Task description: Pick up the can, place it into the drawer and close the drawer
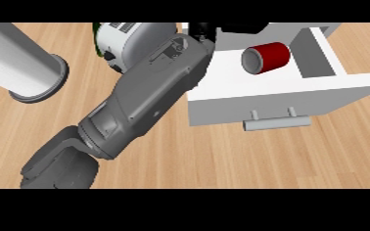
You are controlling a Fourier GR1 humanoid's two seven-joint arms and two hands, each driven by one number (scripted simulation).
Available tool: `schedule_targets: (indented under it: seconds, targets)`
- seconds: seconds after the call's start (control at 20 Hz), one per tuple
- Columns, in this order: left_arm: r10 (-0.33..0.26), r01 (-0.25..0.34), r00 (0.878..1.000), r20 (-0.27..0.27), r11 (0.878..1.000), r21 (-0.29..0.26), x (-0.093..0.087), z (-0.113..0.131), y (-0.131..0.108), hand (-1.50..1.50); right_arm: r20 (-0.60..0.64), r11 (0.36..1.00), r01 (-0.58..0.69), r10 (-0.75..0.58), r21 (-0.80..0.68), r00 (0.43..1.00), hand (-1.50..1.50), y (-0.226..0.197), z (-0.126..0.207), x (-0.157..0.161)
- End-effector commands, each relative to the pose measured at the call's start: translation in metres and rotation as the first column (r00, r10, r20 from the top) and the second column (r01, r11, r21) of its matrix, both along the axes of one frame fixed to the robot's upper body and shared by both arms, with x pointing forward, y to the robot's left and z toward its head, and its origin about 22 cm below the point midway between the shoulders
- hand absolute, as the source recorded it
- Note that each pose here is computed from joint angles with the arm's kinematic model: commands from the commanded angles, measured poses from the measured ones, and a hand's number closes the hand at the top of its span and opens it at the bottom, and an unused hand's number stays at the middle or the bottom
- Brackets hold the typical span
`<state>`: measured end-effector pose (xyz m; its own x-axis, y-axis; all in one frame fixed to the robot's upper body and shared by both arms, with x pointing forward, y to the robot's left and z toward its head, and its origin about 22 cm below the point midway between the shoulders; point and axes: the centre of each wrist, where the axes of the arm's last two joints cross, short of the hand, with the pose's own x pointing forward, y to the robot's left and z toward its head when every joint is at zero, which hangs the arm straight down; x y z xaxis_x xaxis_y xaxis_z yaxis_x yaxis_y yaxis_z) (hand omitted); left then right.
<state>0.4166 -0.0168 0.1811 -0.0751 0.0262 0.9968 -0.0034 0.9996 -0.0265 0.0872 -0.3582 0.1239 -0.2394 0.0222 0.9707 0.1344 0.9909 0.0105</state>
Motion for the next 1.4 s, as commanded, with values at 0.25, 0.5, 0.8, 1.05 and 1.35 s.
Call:
schedule_targets:
  seconds: [0.25,0.5,0.8,1.05,1.35]
  targets:
    - [0.061,-0.061,0.998,-0.001,0.998,0.015,0.003,-0.006,0.001,-1.50,-0.010,1.000,0.005,-0.005,0.008,1.000,-1.50,-0.003,0.003,0.000]
    - [0.082,-0.082,0.997,0.001,0.997,0.018,0.001,-0.009,-0.001,-1.50,0.016,1.000,-0.003,0.003,-0.003,1.000,-1.50,0.005,0.004,0.016]
    - [0.086,-0.086,0.996,0.016,0.996,-0.023,-0.001,-0.019,0.002,-1.50,0.081,0.993,0.017,-0.008,-0.115,0.997,-1.50,-0.001,0.020,0.007]
    - [0.068,-0.065,0.997,0.035,0.996,-0.064,0.003,-0.009,0.002,-1.50,0.162,0.937,0.001,0.060,-0.350,0.985,-1.50,0.016,0.046,0.018]
    - [0.049,-0.043,0.994,0.098,0.997,-0.065,-0.001,0.006,-0.008,-1.50,0.217,0.882,0.007,0.108,-0.470,0.970,-1.50,0.028,0.055,0.033]
